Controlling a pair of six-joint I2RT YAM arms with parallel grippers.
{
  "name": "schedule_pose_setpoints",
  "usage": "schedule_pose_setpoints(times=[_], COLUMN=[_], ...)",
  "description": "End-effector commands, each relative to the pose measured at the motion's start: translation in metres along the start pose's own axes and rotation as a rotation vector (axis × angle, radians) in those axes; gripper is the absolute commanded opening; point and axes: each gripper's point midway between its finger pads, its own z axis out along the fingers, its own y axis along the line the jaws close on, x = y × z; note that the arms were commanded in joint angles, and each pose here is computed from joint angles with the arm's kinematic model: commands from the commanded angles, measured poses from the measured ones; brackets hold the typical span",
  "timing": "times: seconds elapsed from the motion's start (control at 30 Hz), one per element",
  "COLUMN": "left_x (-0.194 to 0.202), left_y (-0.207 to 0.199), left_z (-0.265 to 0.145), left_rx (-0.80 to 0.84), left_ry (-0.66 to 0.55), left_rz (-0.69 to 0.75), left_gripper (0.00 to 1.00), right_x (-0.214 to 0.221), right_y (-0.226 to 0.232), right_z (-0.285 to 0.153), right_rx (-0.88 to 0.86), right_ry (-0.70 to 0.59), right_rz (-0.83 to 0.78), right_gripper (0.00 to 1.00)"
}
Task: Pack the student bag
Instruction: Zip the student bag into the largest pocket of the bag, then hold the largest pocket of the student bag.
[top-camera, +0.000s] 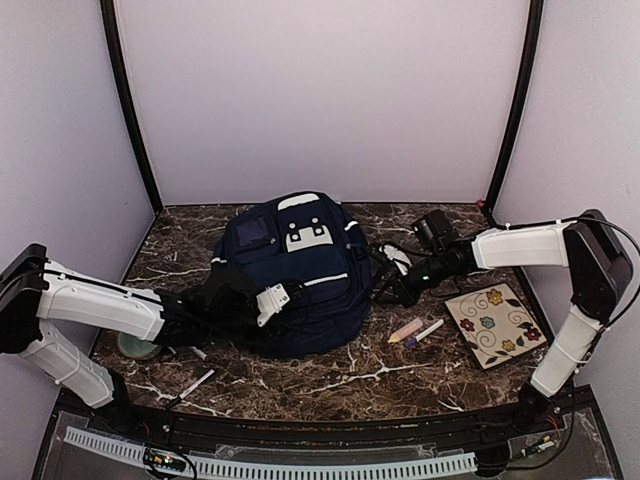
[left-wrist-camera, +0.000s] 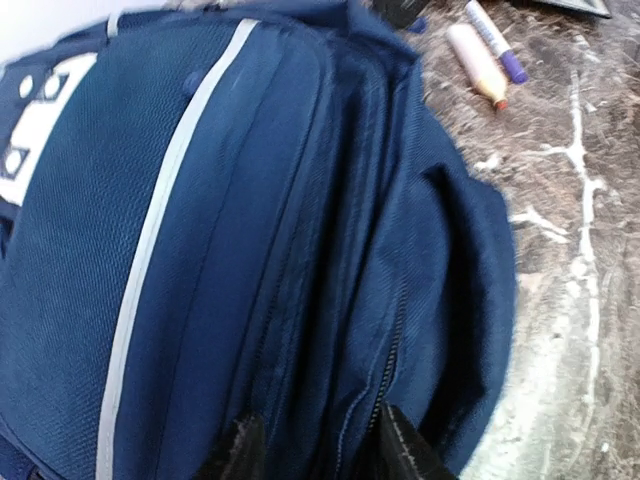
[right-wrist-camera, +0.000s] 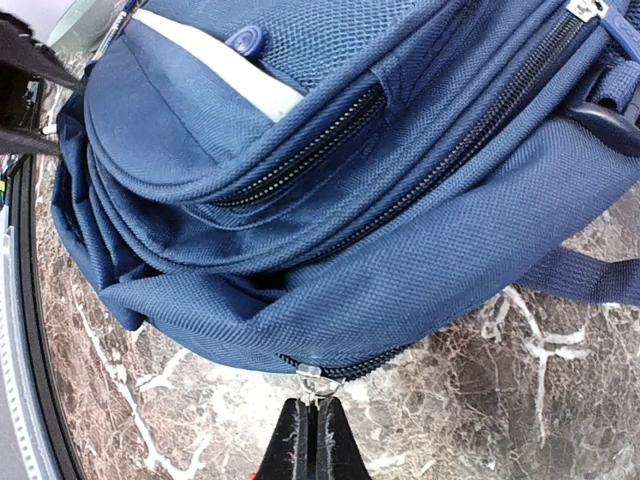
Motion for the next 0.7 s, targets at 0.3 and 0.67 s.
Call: schedule_pose_setpoints(times=[0.3, 0.67], left_x=[-0.112, -0.121], left_y=[-0.048, -0.054], left_z=[-0.012, 0.067], left_rx=[0.195, 0.162], left_ry=[-0.299, -0.253], left_rz=[0.109, 0.111], left_gripper=[0.46, 0.45], right_x=[-0.012, -0.009], right_y=[0.022, 0.025], right_z=[0.01, 0.015], right_rx=[-0.105, -0.131], right_ry=[-0.017, -0.011], right_rz=[-0.017, 0.001], right_gripper=[0.0, 0.0])
